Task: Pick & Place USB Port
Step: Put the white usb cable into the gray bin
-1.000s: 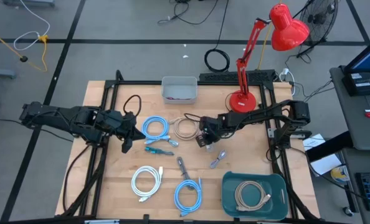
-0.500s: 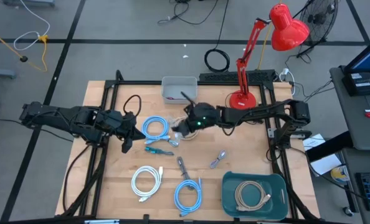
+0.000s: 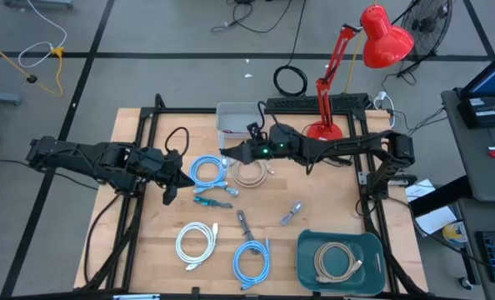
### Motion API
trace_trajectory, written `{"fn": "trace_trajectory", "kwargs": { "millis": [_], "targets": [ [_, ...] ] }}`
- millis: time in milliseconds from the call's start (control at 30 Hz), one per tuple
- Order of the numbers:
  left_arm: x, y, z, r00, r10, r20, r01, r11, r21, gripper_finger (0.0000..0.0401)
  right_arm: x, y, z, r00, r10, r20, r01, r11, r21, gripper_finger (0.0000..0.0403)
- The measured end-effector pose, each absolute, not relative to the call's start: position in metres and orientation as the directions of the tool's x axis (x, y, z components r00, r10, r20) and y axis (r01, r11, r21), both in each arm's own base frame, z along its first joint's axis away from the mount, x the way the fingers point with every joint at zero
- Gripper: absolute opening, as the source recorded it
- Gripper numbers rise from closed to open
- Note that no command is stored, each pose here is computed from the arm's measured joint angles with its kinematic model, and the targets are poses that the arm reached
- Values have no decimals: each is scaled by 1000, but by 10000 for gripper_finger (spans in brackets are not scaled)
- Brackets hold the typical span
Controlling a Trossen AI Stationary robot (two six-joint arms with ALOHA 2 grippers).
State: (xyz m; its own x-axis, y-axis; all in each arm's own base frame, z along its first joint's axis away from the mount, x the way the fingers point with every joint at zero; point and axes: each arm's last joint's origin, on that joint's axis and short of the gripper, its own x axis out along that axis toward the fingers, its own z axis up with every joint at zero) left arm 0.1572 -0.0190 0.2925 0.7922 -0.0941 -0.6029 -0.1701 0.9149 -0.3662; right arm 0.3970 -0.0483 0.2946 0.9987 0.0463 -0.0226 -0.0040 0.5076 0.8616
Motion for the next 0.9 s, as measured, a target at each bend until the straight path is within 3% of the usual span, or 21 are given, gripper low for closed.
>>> {"fn": "trace_trajectory", "kwargs": {
  "millis": [200, 467, 567, 667, 733, 900],
  "targets": [
    [157, -19, 292, 792, -94, -603, -169, 915, -365, 21, 396, -58, 298, 1000, 18, 15, -22, 528, 849, 43],
    [157, -18, 293, 797, -62, -601, -198, 913, -356, 21, 389, -93, 307, 988, -118, 102, -13, 591, 807, 43],
    [159, -13, 295, 817, 89, -570, -333, 880, -340, 21, 387, -100, 307, 987, -122, 101, -8, 595, 804, 43],
    [160, -3, 302, 817, 310, -487, -522, 756, -395, 21, 387, -97, 306, 993, -65, 99, -40, 603, 797, 43],
    [164, 4, 309, 837, 366, -407, -532, 723, -442, 21, 388, -93, 307, 995, -29, 99, -60, 611, 790, 43],
    [180, 18, 320, 934, 189, -303, -320, 819, -476, 21, 392, -76, 306, 995, 31, 97, -95, 636, 765, 43]
  ]
}}
